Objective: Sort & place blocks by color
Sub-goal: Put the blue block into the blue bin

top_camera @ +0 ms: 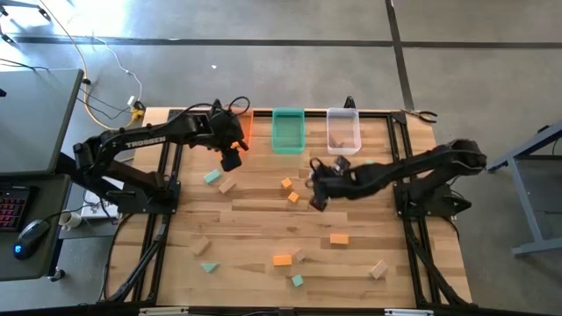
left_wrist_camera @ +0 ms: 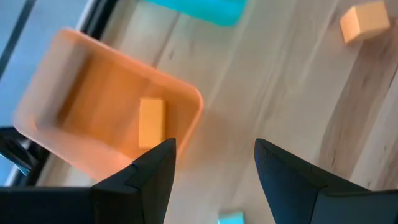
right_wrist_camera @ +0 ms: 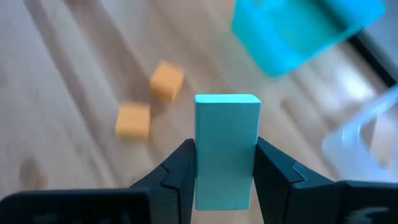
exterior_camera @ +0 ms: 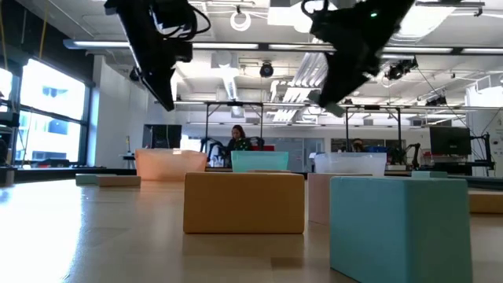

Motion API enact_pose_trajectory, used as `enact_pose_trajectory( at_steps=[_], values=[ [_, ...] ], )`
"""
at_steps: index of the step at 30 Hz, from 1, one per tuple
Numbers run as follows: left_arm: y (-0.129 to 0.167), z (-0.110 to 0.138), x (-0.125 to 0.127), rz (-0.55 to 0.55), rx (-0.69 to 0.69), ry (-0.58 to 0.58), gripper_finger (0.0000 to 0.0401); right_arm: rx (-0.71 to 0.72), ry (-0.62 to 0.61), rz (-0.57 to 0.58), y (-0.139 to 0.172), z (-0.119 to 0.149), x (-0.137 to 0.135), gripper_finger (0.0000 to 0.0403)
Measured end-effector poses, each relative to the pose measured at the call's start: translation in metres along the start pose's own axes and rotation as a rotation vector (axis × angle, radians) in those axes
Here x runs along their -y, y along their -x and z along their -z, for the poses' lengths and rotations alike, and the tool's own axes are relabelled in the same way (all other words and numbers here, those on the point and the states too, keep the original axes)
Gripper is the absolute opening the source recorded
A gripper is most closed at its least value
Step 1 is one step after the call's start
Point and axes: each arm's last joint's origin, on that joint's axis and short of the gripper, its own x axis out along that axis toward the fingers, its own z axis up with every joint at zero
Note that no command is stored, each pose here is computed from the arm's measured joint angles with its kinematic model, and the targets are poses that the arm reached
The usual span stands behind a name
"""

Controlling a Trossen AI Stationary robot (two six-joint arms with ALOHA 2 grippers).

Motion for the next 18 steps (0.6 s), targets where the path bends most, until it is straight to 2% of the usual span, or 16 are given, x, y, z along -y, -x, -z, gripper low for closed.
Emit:
enact_pose_trajectory(
  at_steps=[8,18],
  values=[
    [-0.014,0.029,0.010,0.015,-0.075,0.020,0.0204,0.180,0.003,-0.029,-0.020,-0.041,0.031,0.0104],
    [-0.018,0.037,0.020,0.030,-0.083,0.015,0.0204,0.392,-0.055,0.028,-0.034,-0.077,0.074,0.0104]
  ],
)
